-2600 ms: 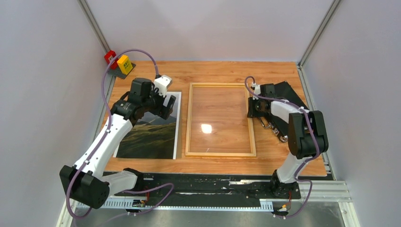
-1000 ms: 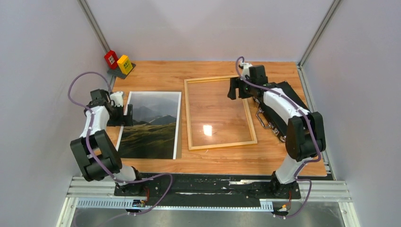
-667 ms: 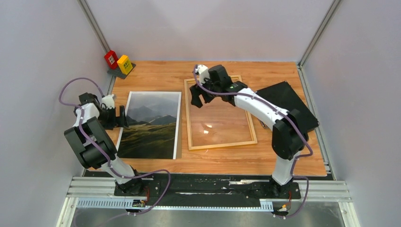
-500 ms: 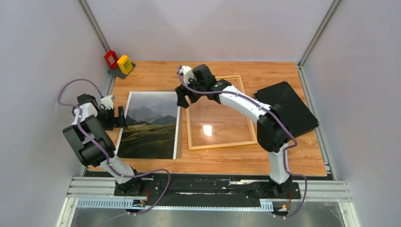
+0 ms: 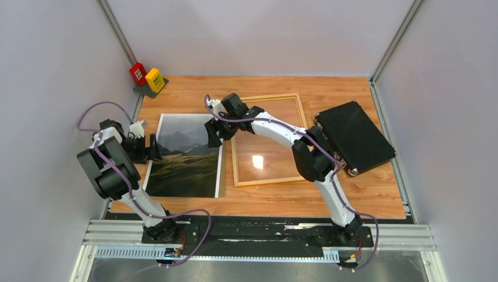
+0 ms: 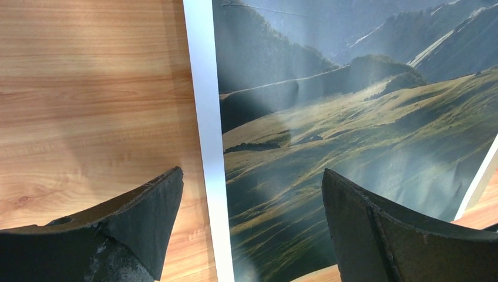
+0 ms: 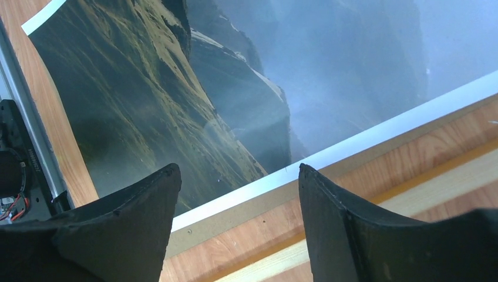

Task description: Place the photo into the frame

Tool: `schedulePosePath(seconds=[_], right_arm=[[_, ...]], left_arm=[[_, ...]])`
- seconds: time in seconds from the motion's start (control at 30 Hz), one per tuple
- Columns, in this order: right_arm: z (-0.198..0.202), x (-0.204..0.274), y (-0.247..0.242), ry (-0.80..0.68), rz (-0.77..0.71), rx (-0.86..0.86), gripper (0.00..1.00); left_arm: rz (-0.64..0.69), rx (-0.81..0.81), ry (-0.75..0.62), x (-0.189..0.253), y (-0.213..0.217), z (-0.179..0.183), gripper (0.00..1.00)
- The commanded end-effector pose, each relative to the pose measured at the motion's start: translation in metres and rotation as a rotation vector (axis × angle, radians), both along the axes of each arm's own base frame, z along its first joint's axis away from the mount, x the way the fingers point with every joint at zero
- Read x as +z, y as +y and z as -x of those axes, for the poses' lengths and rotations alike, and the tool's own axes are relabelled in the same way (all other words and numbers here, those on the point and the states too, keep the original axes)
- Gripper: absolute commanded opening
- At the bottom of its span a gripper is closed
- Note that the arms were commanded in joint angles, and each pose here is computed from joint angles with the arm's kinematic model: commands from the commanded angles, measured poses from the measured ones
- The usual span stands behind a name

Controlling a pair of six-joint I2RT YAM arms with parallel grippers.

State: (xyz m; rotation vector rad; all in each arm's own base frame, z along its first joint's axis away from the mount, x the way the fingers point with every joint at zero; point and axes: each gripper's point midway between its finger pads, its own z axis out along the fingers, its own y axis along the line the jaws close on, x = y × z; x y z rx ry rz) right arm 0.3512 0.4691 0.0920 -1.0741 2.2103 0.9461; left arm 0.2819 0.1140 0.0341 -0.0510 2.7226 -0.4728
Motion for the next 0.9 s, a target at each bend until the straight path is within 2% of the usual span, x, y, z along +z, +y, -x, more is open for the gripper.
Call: schedulePosePath(seconds=[0.0, 0.23, 0.87], right_arm=[[0.003, 0.004, 0.018, 0.025, -0.046, 0.027, 0.71], [0.012, -0.026, 0.023, 0.080, -0.023, 0.048, 0.69], [0.022, -0.048, 0.047, 0.146, -0.041, 0.090, 0.67]], left_arm=[[0.012, -0.026, -0.048, 0.005, 0.004, -0.012, 0.95], [0.041, -0.037, -0.038, 0.001, -0.003, -0.007, 0.94], [0.086, -0.103, 0.029, -0.009, -0.006, 0.001, 0.93]])
